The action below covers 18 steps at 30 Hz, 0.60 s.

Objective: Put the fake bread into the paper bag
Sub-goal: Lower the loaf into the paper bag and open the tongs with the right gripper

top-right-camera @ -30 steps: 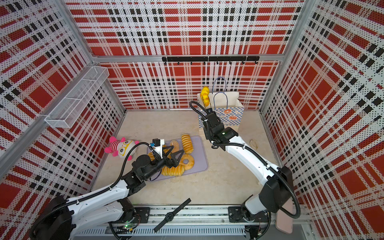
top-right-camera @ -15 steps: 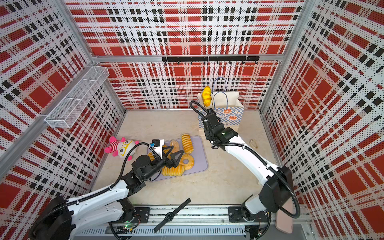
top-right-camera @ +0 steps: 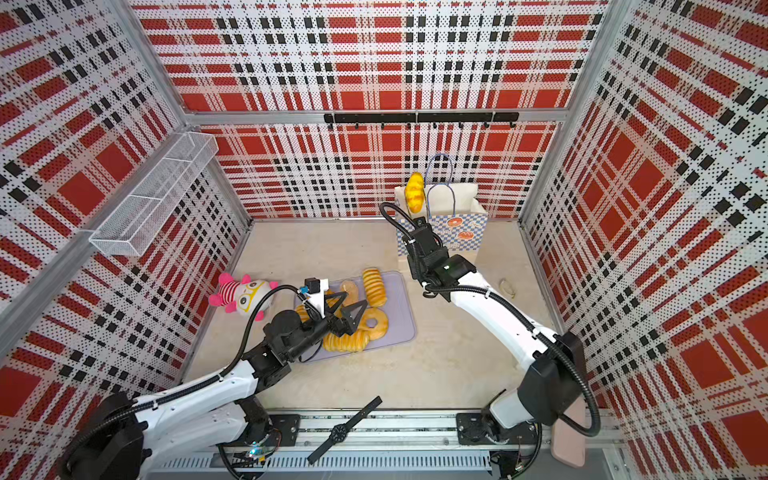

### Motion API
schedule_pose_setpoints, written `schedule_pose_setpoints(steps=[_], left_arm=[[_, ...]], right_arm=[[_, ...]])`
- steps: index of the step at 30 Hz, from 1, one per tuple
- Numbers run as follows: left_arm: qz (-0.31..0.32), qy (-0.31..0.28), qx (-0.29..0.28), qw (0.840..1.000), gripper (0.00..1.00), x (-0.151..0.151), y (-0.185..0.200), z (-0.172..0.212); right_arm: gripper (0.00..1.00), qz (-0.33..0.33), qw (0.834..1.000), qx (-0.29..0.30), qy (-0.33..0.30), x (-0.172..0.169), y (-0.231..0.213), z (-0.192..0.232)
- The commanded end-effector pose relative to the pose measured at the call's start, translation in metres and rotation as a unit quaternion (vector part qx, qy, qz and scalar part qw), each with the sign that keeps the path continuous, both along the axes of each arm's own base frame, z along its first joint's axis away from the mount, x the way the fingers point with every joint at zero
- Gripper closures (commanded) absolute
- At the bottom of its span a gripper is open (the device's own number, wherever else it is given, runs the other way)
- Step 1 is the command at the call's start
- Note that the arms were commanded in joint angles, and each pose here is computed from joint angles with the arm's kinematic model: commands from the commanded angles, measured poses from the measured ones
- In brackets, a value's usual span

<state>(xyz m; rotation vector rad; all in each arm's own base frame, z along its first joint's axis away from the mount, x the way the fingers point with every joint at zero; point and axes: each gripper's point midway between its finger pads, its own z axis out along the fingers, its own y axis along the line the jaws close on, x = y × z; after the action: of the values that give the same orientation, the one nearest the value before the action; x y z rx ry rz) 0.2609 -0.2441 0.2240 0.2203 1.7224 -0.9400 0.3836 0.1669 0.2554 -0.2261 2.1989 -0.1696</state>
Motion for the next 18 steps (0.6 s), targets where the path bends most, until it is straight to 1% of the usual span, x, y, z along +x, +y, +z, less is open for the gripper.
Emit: schedule_pose_setpoints(steps=[1,8,13,18], left_arm=[[0.003,-0.012,-0.012,1.000,0.02,-0.001,0.004,0.008],[0.003,-0.012,-0.013,1.000,0.02,-0.001,0.004,0.008],[0.004,-0.011,-0.013,1.000,0.02,0.000,0.004,0.008],[0.015,-0.008,-0.014,1.000,0.02,0.002,0.008,0.006]], right_arm=[[0.67,-0.009,1.000,0.005,-0.015,0.002,-0.004,0.007],[0.66,-0.009,1.000,0.006,-0.018,0.001,-0.004,0.010],[0.68,-0.008,1.000,0.011,-0.022,0.002,-0.004,0.013],[0.71,0.010,0.998,0.038,-0.040,-0.003,0.001,0.026]])
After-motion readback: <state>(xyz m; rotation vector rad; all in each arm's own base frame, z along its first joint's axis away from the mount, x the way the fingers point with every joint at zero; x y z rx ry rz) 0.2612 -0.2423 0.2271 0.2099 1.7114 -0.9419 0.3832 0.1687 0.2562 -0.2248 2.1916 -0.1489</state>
